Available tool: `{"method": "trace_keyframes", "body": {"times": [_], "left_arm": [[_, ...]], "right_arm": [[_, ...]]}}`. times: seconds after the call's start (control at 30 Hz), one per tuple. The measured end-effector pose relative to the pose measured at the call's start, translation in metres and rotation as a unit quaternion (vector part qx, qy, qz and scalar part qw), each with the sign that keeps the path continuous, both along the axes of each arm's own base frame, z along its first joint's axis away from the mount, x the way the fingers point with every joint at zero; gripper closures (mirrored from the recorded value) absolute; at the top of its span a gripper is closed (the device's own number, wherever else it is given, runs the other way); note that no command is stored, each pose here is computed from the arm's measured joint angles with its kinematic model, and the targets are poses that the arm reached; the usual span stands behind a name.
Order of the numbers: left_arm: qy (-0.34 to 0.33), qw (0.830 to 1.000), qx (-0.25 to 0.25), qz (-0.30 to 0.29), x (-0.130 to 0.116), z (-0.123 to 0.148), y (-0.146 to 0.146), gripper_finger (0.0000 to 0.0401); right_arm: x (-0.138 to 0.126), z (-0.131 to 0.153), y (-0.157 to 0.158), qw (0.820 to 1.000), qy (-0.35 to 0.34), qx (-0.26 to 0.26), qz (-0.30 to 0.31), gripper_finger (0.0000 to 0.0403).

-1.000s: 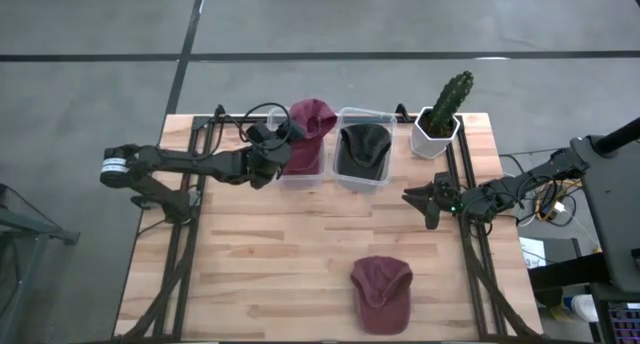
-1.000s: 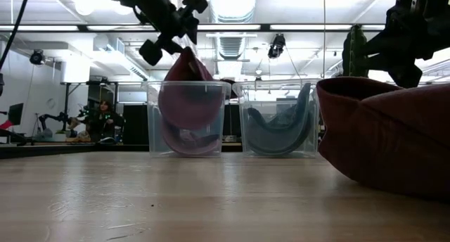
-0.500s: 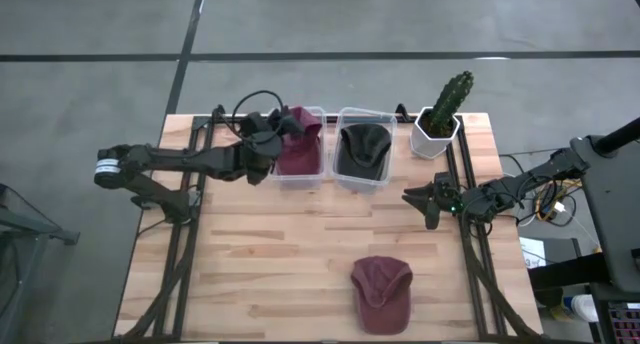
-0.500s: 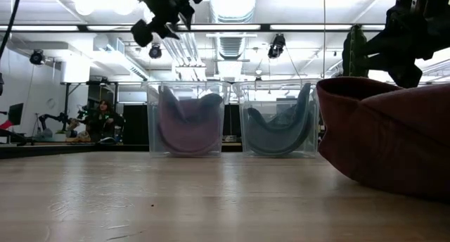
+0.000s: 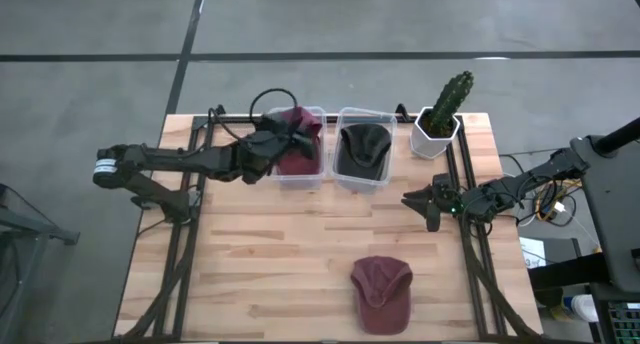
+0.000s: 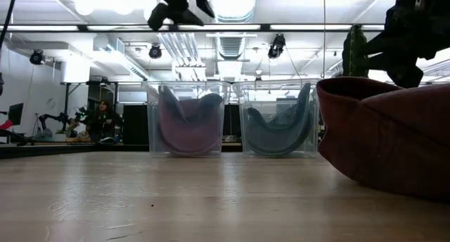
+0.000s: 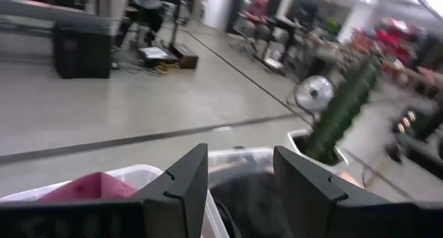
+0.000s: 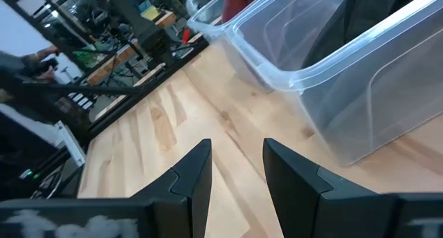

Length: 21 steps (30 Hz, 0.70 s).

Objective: Pick & Place hat
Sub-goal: Put the red cap into the left transparent bin

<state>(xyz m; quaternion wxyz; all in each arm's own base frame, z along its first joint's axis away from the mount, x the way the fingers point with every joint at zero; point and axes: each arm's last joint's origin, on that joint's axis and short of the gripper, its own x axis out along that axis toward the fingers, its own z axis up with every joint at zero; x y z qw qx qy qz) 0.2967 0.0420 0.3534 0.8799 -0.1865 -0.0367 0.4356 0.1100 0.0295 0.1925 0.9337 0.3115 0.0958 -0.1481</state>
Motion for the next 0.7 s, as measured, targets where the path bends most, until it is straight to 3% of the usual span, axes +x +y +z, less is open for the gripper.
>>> {"method": "trace_keyframes", "body": {"times": [0.17,0.5,0.7], "left_arm": [[0.061,0.998,-0.007,-0.025,-0.011,-0.002,-0.013,0.0245],[0.176,0.979,-0.096,-0.028,-0.061,-0.018,-0.037,0.0245],[0.188,0.972,-0.138,0.003,-0.085,-0.03,-0.044,0.0245]], "right_arm": [[0.0,0.0,0.001,1.0,0.002,0.006,0.015,0.028],[0.0,0.0,0.001,0.999,-0.003,0.033,0.016,0.028],[0.001,0.0,0.003,0.998,0.001,0.045,0.049,0.028]]}}
